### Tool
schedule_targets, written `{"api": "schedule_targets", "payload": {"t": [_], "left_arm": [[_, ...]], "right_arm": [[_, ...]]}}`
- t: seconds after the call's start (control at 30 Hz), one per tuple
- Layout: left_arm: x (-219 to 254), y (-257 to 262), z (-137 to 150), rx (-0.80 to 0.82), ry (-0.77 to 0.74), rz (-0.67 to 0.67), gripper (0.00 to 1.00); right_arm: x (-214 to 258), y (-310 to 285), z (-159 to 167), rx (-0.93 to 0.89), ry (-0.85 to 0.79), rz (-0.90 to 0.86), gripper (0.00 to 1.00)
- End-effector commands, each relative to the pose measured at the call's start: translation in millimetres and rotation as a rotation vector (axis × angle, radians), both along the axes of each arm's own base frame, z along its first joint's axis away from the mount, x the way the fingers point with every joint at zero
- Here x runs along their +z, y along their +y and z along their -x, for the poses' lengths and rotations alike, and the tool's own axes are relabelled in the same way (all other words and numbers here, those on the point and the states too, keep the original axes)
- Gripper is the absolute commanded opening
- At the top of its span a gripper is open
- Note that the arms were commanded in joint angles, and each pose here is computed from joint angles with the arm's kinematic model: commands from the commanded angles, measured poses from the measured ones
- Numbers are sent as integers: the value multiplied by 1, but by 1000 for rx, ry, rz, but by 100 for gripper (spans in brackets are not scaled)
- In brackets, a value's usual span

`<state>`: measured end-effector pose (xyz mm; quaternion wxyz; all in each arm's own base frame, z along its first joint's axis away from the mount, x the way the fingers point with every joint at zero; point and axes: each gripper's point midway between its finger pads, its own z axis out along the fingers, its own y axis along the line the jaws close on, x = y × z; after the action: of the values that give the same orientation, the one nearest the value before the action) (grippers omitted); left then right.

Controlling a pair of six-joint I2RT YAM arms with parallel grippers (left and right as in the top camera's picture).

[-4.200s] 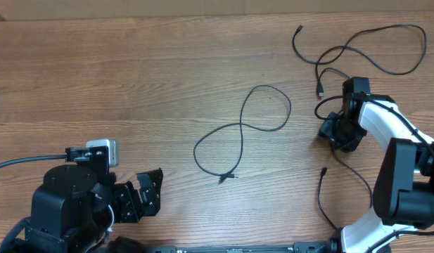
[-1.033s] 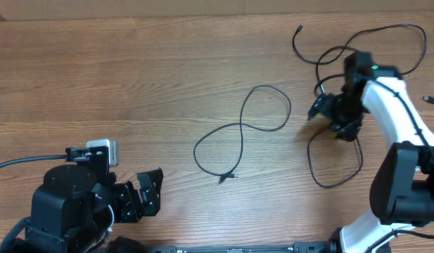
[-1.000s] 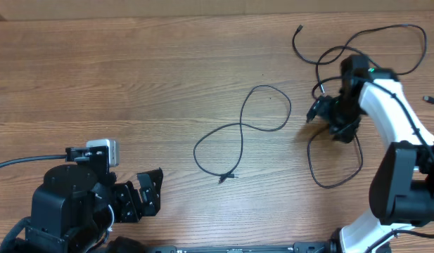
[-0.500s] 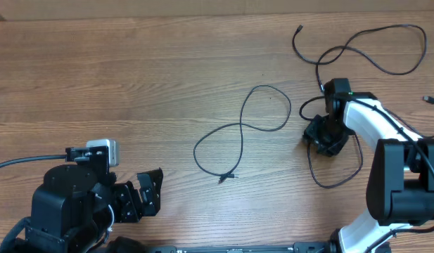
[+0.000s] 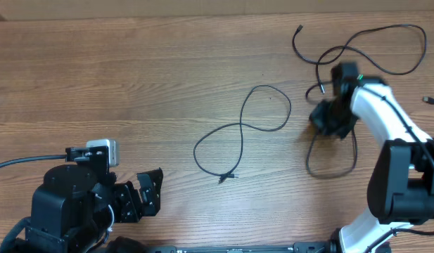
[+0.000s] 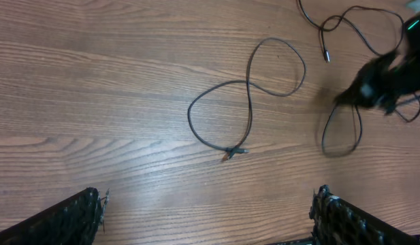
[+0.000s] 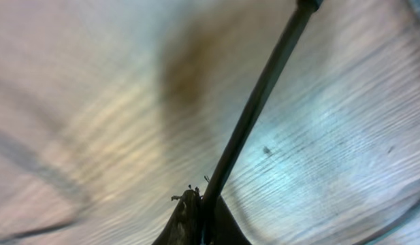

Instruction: Untangle cables

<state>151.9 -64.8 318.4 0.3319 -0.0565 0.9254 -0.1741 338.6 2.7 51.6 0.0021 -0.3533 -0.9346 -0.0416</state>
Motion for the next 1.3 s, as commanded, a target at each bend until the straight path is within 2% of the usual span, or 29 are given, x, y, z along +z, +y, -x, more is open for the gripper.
{"api": "schedule_targets", "payload": {"t": [0.0,0.2,0.4,0.57,0.8,1.03,1.27], "left_arm": [[0,1,-1,-3,-7,-14,100],[0,1,-1,-3,-7,-14,99],[0,1,-1,-3,-7,-14,99],[0,1,-1,-3,-7,-14,100],[0,1,-1,-3,-7,-14,100],[0,1,-1,-3,-7,-14,100],[0,1,-1,-3,-7,-14,100]], "right_arm": [[50,-12,-45,2,-157,24,4],[111,-16,-88,32,-340,41,4],[117,-23,-100,-90,-380,55,4],[116,-36,-101,-235,-382,102,5],[106,-40,-94,-242,-350,125,4],[77,-67,-72,-265,-271,294,5],[66,-71,-66,-266,-246,310,4]]}}
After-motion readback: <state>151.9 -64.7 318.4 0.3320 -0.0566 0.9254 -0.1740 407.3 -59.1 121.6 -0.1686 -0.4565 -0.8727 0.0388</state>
